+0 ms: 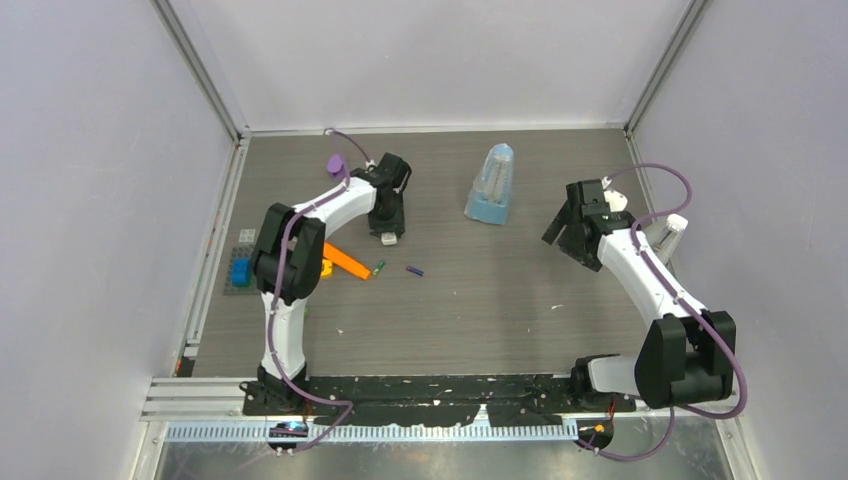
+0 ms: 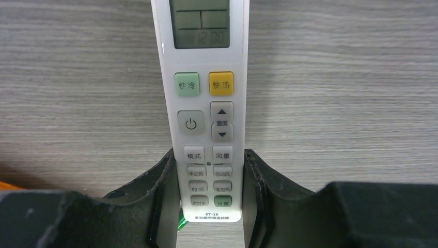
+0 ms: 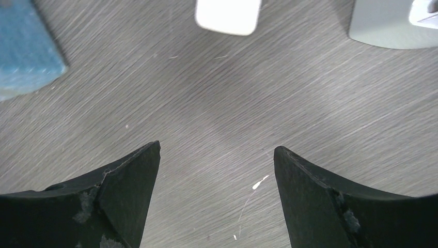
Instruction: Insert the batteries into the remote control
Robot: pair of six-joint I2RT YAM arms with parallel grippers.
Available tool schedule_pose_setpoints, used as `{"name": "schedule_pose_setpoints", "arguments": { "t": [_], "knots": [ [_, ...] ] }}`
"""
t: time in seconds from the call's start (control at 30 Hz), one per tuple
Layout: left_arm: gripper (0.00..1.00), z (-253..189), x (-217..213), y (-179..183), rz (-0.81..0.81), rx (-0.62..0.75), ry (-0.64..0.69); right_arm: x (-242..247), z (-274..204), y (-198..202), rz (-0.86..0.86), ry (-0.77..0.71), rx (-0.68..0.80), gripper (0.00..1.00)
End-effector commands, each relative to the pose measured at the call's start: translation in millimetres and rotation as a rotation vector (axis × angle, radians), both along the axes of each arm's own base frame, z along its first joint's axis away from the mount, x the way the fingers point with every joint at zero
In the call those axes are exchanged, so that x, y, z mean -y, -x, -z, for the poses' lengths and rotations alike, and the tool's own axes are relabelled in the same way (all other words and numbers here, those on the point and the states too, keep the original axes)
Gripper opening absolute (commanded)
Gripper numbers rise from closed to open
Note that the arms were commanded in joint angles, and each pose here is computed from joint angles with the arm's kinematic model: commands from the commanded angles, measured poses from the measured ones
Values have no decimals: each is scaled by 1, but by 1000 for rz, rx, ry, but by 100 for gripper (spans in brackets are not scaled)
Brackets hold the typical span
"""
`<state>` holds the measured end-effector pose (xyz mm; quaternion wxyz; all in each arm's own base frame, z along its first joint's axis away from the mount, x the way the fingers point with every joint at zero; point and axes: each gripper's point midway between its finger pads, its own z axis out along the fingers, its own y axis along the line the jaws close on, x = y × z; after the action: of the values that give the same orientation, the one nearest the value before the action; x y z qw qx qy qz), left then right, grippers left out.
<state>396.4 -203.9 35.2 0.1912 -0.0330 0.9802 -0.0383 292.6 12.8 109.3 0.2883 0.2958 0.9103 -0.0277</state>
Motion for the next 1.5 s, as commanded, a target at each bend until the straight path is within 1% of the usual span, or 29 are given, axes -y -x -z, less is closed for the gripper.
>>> {"name": "schedule_pose_setpoints", "arguments": {
  "t": [0.0,0.07,0.13,0.27,0.43,0.47,0.57,0.63,0.67,0.77,0.83,0.93,1.03,1.23,1.47],
  "knots": [
    [34,-6,-4,-4,-6,5,-51,22,-4,-12,78,11,19,86],
    [40,-2,-4,-2,-2,-12,-64,28,-3,-14,97,8,16,86],
    [48,1,-5,-1,12,-18,-78,34,-1,-14,112,9,13,88],
    [54,6,-9,0,38,-23,-104,50,4,-21,156,44,29,94],
    [64,2,-14,2,41,-12,-123,71,5,-34,186,122,4,99],
    [66,-2,-16,1,39,-1,-127,75,8,-34,189,135,-16,97],
    [72,-20,-16,-1,41,45,-113,89,7,-39,237,126,-11,95],
    [76,-36,-16,-1,45,84,-93,92,9,-49,228,101,1,95],
    [78,-50,-16,-1,40,119,-79,93,16,-51,219,97,-24,95],
    [91,-80,-18,1,34,199,-46,92,20,-66,193,70,-35,95],
    [96,-99,-21,4,30,248,-21,88,25,-74,173,47,-44,95],
    [99,-121,-21,11,35,306,22,84,32,-83,154,23,-56,95],
    [99,-136,-22,20,42,338,54,86,39,-90,155,28,-81,95],
    [100,-161,-30,33,44,404,82,93,52,-93,177,55,-136,97],
    [100,-183,-37,45,41,460,102,91,63,-97,149,49,-175,100]
  ]
}}
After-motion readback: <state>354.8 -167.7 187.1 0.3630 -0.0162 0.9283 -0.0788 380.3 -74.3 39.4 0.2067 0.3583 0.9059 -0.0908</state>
